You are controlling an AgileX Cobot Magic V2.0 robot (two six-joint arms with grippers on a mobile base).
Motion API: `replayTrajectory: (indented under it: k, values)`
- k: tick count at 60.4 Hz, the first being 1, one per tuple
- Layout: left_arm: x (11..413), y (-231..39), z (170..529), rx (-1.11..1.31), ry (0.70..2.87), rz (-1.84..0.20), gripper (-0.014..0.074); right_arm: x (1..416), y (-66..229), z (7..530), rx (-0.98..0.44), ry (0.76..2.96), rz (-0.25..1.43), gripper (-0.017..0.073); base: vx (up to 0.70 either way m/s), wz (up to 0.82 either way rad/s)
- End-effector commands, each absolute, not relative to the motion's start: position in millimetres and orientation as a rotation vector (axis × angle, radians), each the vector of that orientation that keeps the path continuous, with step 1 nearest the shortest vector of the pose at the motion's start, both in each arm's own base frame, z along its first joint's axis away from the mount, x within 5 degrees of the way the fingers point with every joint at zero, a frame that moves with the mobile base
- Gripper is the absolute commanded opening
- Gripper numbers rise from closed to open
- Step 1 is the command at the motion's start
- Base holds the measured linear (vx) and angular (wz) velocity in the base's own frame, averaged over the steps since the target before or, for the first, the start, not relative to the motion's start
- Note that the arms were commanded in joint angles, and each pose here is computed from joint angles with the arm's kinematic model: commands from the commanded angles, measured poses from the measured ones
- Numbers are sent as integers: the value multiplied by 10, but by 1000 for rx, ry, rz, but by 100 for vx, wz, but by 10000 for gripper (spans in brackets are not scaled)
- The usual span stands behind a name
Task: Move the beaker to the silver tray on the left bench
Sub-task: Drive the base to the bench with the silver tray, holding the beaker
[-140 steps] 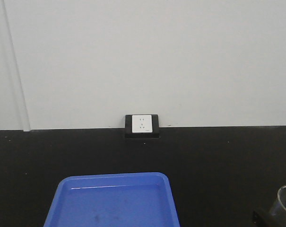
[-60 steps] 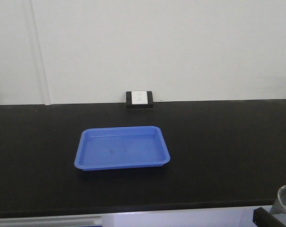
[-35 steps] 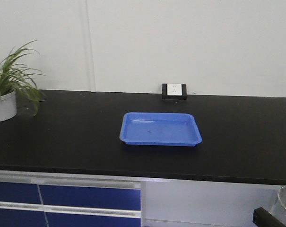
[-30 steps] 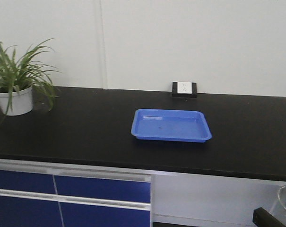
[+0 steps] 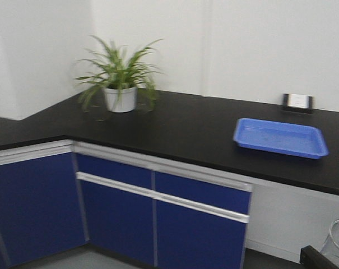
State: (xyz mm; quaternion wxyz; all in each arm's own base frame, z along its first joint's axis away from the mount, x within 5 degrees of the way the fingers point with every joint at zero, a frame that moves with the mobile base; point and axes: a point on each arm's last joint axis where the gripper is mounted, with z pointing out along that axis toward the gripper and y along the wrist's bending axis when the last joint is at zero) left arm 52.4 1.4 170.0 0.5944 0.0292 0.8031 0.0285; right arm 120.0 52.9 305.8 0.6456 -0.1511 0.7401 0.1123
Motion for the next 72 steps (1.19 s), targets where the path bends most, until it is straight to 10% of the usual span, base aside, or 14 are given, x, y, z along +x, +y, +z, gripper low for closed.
replayTrajectory:
  k: [1, 72]
  values:
    - [541, 6, 1702, 71, 1803, 56, 1, 1196, 553, 3178, -366, 1633, 273, -11, -31, 62]
    - [541, 6, 1702, 71, 1803, 56, 1, 1196, 553, 3178, -366, 1633, 273, -11, -10, 67]
